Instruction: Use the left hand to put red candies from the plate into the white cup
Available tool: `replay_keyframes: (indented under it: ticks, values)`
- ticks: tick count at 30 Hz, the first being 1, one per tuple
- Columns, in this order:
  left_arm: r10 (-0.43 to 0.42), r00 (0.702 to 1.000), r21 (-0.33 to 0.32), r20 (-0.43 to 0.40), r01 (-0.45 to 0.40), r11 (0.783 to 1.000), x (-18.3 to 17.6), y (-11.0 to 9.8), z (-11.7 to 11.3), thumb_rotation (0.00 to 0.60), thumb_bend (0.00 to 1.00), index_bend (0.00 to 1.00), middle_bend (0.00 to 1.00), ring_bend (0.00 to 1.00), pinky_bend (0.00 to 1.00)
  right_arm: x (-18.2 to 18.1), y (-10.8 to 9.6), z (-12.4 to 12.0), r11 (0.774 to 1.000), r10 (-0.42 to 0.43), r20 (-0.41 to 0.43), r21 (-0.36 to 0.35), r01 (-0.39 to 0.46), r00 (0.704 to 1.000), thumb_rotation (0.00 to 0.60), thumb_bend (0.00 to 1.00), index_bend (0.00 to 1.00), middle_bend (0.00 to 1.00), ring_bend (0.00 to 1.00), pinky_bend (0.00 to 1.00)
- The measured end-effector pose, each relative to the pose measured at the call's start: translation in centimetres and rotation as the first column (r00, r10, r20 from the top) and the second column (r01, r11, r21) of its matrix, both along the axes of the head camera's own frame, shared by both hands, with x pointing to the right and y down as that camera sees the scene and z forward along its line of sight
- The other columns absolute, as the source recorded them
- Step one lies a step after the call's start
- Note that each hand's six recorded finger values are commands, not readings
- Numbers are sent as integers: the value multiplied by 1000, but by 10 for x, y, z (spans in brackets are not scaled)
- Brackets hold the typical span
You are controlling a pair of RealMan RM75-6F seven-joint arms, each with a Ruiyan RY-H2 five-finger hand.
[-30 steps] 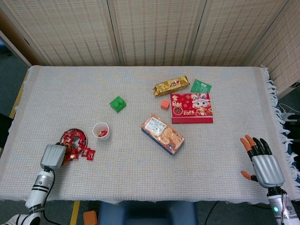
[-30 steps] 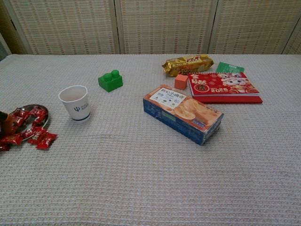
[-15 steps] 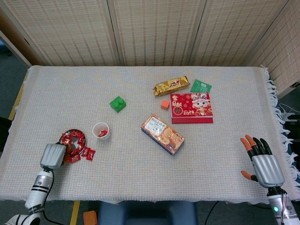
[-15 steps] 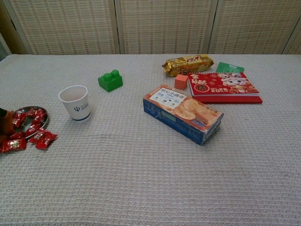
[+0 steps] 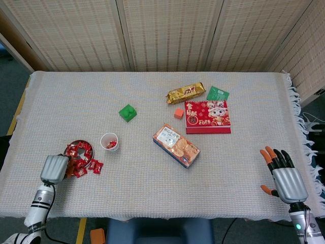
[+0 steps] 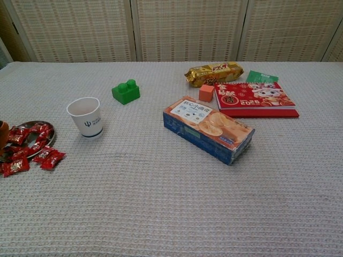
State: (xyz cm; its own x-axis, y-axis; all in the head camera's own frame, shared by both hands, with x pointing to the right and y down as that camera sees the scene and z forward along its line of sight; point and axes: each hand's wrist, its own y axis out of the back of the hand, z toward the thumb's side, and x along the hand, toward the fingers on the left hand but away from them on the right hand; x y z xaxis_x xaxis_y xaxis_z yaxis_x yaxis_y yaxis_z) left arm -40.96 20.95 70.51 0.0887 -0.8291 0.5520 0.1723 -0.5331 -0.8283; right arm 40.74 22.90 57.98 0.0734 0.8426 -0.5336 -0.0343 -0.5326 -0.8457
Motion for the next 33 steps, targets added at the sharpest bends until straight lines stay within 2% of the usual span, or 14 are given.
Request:
replay_keyframes:
  ticks: [8, 15, 18, 22, 25, 33]
  values:
    - [21, 998, 71, -63, -16, 997, 18, -20, -20, 600, 412, 617, 624, 583, 1000, 0, -1, 1, 1000, -1, 0, 0, 1, 1000, 600, 23, 0, 0, 0, 0]
    - [113, 979, 173, -167, -84, 981, 79, -65, -48, 600, 410, 615, 623, 583, 1000, 0, -1, 3, 1000, 1, -6, -3, -1, 1000, 600, 23, 0, 0, 0, 0]
    - [169, 969, 203, -180, -131, 970, 109, -82, -54, 600, 410, 614, 622, 583, 1000, 0, -1, 5, 1000, 3, -11, -10, -3, 1000, 600, 23, 0, 0, 0, 0]
    - [219, 958, 222, -187, -176, 959, 146, -100, -53, 600, 409, 612, 621, 583, 1000, 2, -2, 6, 1000, 9, -16, -12, -9, 1000, 600, 23, 0, 0, 0, 0]
    - [230, 956, 208, -184, -191, 959, 163, -105, -45, 600, 408, 609, 618, 583, 1000, 4, -3, 5, 1000, 18, -19, -6, -18, 1000, 600, 23, 0, 0, 0, 0]
    - [213, 970, 161, -118, -193, 968, 159, -107, -17, 600, 411, 580, 589, 570, 1000, 8, -4, 2, 1000, 31, -21, 0, -31, 999, 600, 23, 0, 0, 0, 0]
